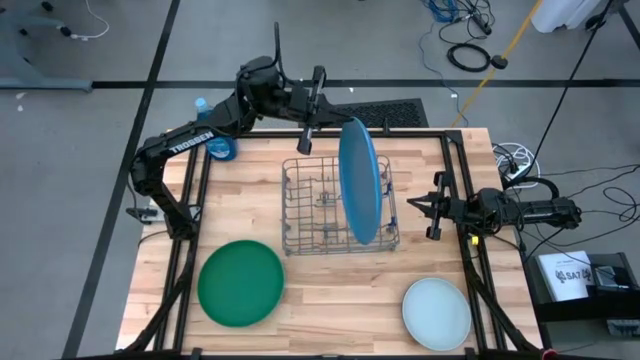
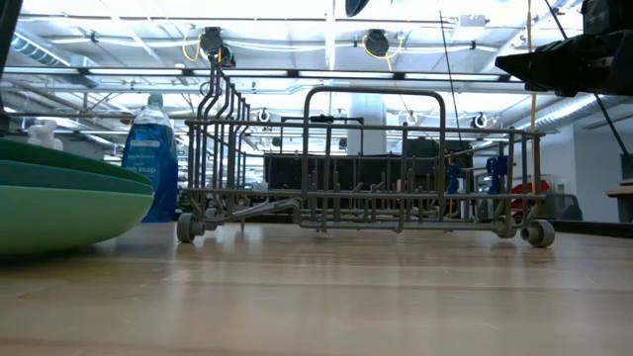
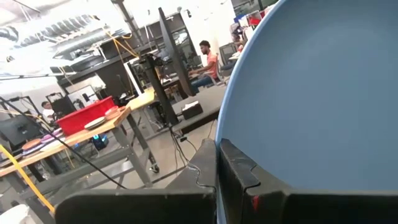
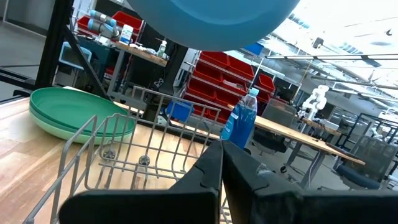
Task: Sort dishes
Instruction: Put the blue plate into the dish rack
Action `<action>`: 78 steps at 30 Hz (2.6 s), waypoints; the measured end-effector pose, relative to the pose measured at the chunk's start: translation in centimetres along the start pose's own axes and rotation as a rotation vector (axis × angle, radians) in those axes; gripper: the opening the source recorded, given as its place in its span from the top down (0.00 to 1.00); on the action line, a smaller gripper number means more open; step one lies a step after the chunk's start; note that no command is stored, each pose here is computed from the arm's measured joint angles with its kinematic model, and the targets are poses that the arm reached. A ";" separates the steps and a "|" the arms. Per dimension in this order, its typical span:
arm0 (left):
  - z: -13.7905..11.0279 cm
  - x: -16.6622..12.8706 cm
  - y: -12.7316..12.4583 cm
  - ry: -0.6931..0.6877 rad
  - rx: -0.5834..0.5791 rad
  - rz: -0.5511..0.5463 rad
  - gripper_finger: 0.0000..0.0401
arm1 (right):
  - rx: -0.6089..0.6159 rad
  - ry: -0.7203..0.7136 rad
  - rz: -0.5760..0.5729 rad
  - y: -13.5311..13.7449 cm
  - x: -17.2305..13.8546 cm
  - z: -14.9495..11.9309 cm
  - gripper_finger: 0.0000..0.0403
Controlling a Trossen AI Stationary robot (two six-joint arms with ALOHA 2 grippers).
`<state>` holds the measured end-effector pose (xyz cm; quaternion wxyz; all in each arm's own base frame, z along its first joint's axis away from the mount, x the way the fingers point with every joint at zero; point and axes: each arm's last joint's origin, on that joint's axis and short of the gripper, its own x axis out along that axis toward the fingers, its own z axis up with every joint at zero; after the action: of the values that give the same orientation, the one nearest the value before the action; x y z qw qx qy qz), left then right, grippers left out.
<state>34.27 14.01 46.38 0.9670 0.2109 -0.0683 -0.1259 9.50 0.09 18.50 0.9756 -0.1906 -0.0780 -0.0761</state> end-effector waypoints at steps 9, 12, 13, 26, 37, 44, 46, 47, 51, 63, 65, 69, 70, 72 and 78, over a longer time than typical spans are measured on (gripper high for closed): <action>0.0 0.0 0.0 0.000 0.004 0.001 1.00 | 0.000 0.000 0.000 0.0 0.0 0.0 0.99; 0.0 0.0 0.0 0.001 0.006 0.001 1.00 | 0.000 0.000 0.000 0.0 0.0 0.0 0.99; 0.0 0.0 0.0 0.001 0.007 0.002 1.00 | 0.000 0.000 0.000 0.0 0.0 0.0 0.99; -5.1 3.3 0.2 0.040 -0.035 -0.026 1.00 | -0.022 -0.003 -0.001 0.0 0.0 0.0 0.99; -8.4 4.8 0.3 0.093 -0.082 -0.024 1.00 | -0.023 -0.002 0.000 0.0 0.0 0.0 0.99; -8.9 5.0 0.3 0.115 -0.087 0.004 1.00 | -0.023 -0.001 -0.001 0.0 0.0 0.0 0.99; -8.9 5.1 0.3 0.115 -0.087 0.004 1.00 | -0.023 -0.001 0.000 0.0 0.0 0.0 0.99; -8.9 5.1 0.3 0.115 -0.087 0.004 1.00 | -0.023 -0.001 0.000 0.0 0.0 0.0 0.99; -8.9 5.0 0.3 0.119 -0.087 0.013 1.00 | -0.023 -0.001 0.000 0.0 0.0 0.0 0.99; -8.7 5.5 -0.2 0.120 -0.069 0.012 1.00 | -0.032 0.000 0.000 0.0 0.0 0.0 0.99; -8.6 5.7 -0.4 0.114 -0.047 0.005 1.00 | -0.032 0.000 0.000 0.0 0.0 0.0 0.99; -8.3 5.9 -0.6 0.098 -0.018 0.002 1.00 | -0.032 0.000 0.000 0.0 0.0 0.0 0.99; -8.3 5.9 -0.6 0.095 -0.016 0.003 1.00 | -0.032 0.000 0.000 0.0 0.0 0.0 0.99; -8.2 5.9 -0.5 0.088 -0.012 0.002 1.00 | -0.032 -0.001 -0.001 0.0 0.0 0.0 0.99; -8.6 6.3 -0.8 0.093 -0.010 0.001 1.00 | 0.006 -0.004 -0.001 0.0 0.0 0.0 0.99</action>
<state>41.69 14.96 38.83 0.9702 0.2115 -0.0230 -0.1158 9.49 0.09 18.53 0.9760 -0.1879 -0.0800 -0.0761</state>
